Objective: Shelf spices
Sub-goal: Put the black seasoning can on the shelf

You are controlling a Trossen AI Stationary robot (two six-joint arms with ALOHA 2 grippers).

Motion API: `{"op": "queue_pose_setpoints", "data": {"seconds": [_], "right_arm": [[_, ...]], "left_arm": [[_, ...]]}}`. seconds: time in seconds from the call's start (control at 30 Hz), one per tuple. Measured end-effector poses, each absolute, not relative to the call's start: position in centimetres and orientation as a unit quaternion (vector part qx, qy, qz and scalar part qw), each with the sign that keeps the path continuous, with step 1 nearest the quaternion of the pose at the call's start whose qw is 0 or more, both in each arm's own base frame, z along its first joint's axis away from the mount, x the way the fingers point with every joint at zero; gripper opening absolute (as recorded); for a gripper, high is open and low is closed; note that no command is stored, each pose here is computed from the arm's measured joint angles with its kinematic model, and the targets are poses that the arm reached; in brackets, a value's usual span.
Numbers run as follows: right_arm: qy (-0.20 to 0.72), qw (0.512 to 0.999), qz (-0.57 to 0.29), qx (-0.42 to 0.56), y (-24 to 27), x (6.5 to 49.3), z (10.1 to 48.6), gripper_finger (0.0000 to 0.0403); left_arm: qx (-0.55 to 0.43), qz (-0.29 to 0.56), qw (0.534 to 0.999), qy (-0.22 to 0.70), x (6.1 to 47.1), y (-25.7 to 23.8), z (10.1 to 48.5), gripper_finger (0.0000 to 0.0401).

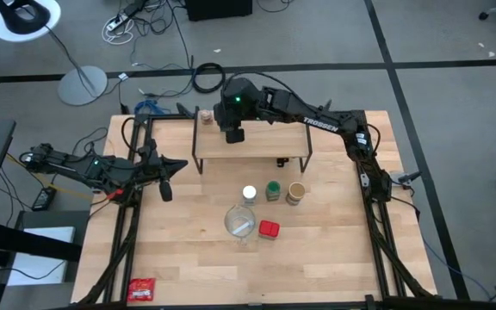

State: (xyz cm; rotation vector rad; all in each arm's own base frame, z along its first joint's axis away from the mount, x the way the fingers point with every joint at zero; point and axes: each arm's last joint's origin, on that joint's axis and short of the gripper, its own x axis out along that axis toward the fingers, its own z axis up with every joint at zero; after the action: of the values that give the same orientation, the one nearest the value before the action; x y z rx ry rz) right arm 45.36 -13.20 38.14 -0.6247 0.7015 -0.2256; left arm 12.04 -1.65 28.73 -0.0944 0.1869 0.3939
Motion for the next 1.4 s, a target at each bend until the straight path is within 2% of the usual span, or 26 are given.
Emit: {"op": "queue_pose_setpoints", "data": {"seconds": [0.1, 0.17, 0.27, 0.47, 0.77, 1.1, 1.23, 1.4], "right_arm": [[0.370, 0.882, -0.106, -0.271, -13.5, 45.1, 36.9, 0.0042], [0.399, 0.877, -0.108, -0.245, -13.9, 44.8, 36.0, 0.0013], [0.416, 0.877, -0.122, -0.206, -14.3, 44.4, 35.5, 0.0006], [0.415, 0.879, -0.124, -0.198, -13.8, 44.6, 35.3, 0.0002], [0.392, 0.893, -0.076, -0.207, -9.7, 45.8, 35.5, 0.0001], [0.376, 0.900, -0.131, -0.176, -9.0, 46.2, 35.7, 0.0000], [0.351, 0.909, -0.135, -0.179, -8.8, 45.8, 37.0, 0.0000], [0.307, 0.922, -0.145, -0.187, -8.5, 43.4, 40.9, 0.0000]], "left_arm": [[-0.044, 0.195, 0.975, 0.097, 12.0, -1.6, 28.6, 0.0001], [-0.043, 0.194, 0.975, 0.100, 12.0, -1.6, 28.6, 0.0001], [-0.042, 0.195, 0.975, 0.102, 12.0, -1.6, 28.5, 0.0001], [-0.041, 0.194, 0.975, 0.103, 12.0, -1.6, 28.5, 0.0001], [-0.030, 0.194, 0.975, 0.105, 12.0, -1.6, 28.5, 0.0001], [-0.029, 0.193, 0.975, 0.106, 12.0, -1.6, 28.5, 0.0001], [-0.030, 0.184, 0.976, 0.109, 12.0, -1.7, 28.5, 0.0001], [-0.030, 0.183, 0.976, 0.111, 12.0, -1.7, 28.4, 0.0001]]}}
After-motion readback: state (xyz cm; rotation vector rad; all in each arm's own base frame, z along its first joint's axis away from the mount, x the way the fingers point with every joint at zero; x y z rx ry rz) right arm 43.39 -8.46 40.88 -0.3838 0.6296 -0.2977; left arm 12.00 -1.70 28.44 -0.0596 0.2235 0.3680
